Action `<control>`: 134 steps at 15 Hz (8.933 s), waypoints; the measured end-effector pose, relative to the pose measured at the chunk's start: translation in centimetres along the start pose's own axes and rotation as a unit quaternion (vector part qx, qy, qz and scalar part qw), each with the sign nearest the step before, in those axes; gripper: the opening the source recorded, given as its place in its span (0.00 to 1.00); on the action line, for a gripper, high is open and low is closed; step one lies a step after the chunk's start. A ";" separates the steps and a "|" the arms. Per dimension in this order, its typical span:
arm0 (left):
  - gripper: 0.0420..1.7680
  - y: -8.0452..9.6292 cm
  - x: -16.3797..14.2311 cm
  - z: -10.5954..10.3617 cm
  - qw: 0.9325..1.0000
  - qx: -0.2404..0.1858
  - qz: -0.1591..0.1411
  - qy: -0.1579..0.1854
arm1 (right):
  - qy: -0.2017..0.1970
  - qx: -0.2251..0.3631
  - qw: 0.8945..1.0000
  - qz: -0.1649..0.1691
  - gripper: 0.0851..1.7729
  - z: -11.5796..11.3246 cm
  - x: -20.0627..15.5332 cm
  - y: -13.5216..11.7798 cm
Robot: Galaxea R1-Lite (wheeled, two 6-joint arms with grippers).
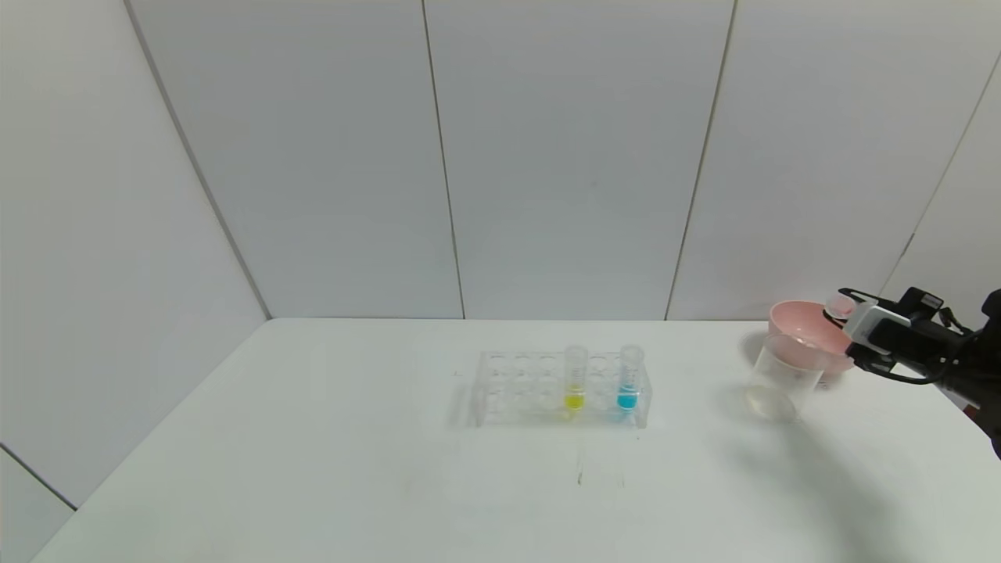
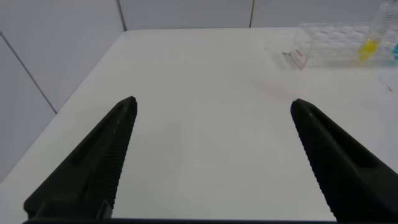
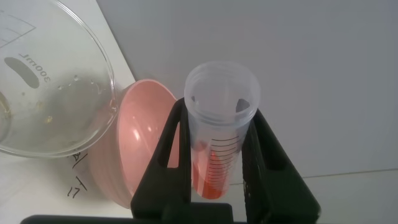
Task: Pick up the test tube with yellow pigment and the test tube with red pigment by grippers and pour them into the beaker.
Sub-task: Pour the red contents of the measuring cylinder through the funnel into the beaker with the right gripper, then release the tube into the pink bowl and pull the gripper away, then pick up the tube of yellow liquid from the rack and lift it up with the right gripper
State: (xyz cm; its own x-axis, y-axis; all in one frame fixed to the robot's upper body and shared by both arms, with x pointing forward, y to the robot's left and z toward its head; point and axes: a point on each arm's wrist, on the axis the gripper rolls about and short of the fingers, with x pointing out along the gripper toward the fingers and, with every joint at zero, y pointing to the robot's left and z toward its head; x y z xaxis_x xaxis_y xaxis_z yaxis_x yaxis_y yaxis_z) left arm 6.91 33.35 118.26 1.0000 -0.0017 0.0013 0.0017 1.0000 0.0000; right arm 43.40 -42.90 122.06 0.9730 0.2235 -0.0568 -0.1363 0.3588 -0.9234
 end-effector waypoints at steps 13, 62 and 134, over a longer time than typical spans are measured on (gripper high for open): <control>1.00 0.0 0.0 0.0 1.000 0.000 0.000 0.000 | -0.015 -0.153 0.988 -0.024 0.26 0.9 0.0 -0.3; 1.00 0.0 0.0 0.0 1.000 0.000 0.000 0.000 | 0.088 0.413 0.906 -0.029 0.26 0.2 4.6 -1.9; 1.00 0.0 0.0 0.0 1.000 0.000 0.000 0.000 | 0.122 0.578 0.807 0.007 0.24 32.0 5.6 18.5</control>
State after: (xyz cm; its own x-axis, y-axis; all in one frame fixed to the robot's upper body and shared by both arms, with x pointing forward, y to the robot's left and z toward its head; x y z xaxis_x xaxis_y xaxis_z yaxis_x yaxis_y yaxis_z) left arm 6.91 33.35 118.26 1.0000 -0.0017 0.0013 0.0017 1.0000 0.0000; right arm 40.41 -6.02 116.84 0.9582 0.1007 -0.2679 -0.0933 0.9948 0.0406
